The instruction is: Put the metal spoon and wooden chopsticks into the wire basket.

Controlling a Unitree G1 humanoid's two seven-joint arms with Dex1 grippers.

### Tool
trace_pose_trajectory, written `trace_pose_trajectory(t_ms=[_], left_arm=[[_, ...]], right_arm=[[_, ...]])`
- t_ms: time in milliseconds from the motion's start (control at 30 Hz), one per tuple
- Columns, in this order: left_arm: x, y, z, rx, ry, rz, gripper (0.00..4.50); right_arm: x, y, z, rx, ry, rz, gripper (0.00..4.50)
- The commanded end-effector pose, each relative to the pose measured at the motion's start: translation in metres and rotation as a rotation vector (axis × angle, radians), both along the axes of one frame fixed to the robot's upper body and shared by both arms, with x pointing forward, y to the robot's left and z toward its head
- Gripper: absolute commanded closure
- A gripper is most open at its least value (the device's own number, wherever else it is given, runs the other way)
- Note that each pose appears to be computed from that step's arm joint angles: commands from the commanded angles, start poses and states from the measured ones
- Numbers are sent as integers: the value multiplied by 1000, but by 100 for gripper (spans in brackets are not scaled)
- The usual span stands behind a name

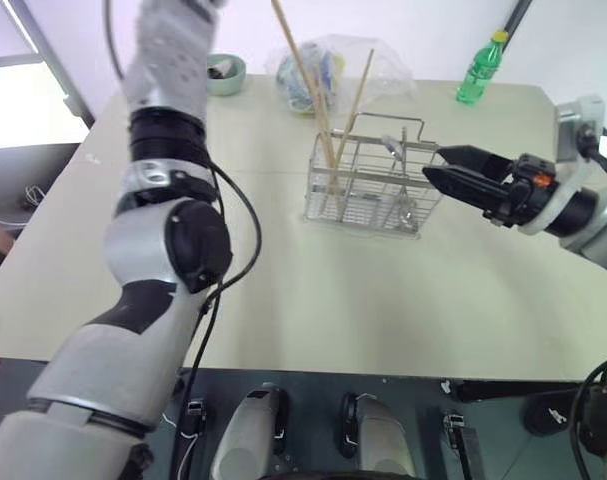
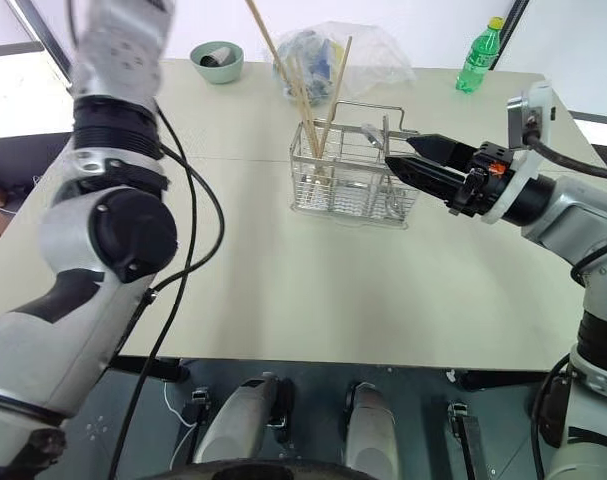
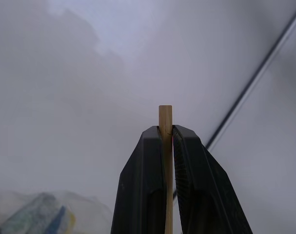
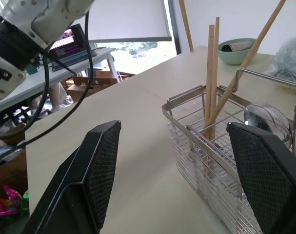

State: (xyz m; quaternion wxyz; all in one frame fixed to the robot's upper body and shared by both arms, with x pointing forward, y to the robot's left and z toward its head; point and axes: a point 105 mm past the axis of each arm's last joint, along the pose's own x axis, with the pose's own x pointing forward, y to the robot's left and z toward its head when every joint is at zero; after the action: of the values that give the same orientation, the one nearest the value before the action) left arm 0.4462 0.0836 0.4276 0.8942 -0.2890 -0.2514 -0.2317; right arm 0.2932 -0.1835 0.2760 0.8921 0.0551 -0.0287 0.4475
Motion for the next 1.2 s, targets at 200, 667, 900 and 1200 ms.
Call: trace_pose_trajectory(t_ms=[200, 667, 900, 1200], left_arm=[[-13, -69, -23, 304, -160, -43, 449], [-28, -75, -43, 391, -234, -52, 5], [-52, -17, 6, 426, -228, -120, 5], [-91, 79, -75, 1201, -116, -193, 5]], right_arm=[[-14, -8, 10, 15, -59, -45, 93], [-10, -15, 15, 4, -69, -66, 93], [-4, -21, 16, -38, -79, -67, 93], [6, -48, 10, -122, -67, -98, 93]])
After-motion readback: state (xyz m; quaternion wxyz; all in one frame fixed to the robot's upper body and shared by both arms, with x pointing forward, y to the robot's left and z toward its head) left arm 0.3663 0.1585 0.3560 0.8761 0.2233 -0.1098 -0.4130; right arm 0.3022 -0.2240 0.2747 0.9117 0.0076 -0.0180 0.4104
